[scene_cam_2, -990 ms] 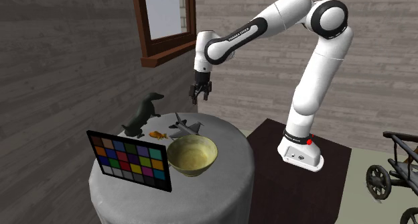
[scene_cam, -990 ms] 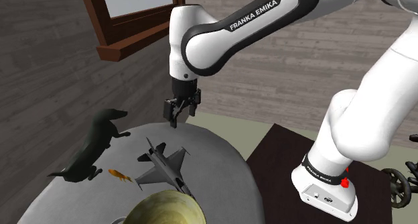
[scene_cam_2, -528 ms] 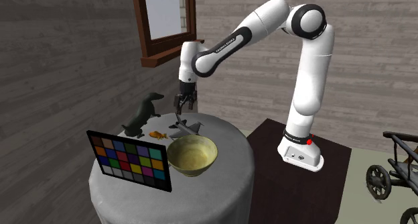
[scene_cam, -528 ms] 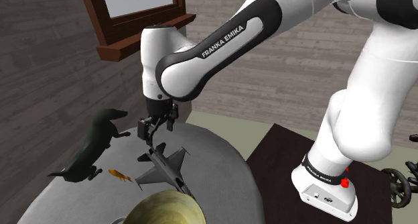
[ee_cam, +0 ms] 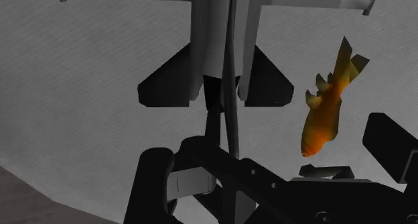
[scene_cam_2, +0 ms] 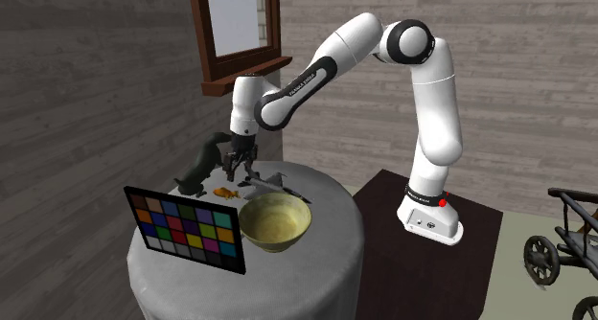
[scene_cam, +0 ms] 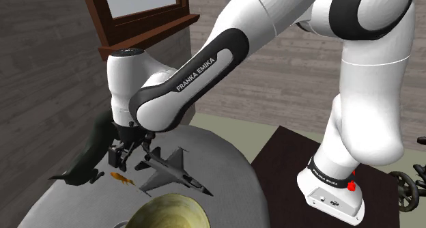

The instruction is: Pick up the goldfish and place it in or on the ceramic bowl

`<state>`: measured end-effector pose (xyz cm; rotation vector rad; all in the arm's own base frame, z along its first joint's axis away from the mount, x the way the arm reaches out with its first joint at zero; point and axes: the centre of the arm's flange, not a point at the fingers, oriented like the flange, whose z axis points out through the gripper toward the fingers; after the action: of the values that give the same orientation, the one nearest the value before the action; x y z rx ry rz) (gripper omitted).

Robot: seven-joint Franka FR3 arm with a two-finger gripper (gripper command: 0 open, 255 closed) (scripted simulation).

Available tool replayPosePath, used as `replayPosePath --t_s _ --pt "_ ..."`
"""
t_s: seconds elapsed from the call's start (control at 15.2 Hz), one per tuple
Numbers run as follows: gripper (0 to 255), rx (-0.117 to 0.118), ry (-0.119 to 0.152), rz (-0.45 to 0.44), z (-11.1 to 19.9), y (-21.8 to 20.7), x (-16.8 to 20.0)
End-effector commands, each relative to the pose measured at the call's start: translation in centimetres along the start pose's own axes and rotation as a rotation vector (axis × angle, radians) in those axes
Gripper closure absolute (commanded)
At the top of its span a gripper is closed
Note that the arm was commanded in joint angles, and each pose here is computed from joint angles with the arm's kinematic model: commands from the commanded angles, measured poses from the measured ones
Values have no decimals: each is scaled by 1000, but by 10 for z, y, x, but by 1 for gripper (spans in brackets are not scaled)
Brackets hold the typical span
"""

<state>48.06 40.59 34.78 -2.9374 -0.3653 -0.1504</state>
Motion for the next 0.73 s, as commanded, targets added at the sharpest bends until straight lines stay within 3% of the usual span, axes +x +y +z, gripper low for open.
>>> replayPosePath --t_s 0.0,0.13,0.66 --pt "0 3 11 -24 14 -21 9" --pt "0 5 20 -46 27 -40 18" --pt "0 5 20 -46 67 -40 19"
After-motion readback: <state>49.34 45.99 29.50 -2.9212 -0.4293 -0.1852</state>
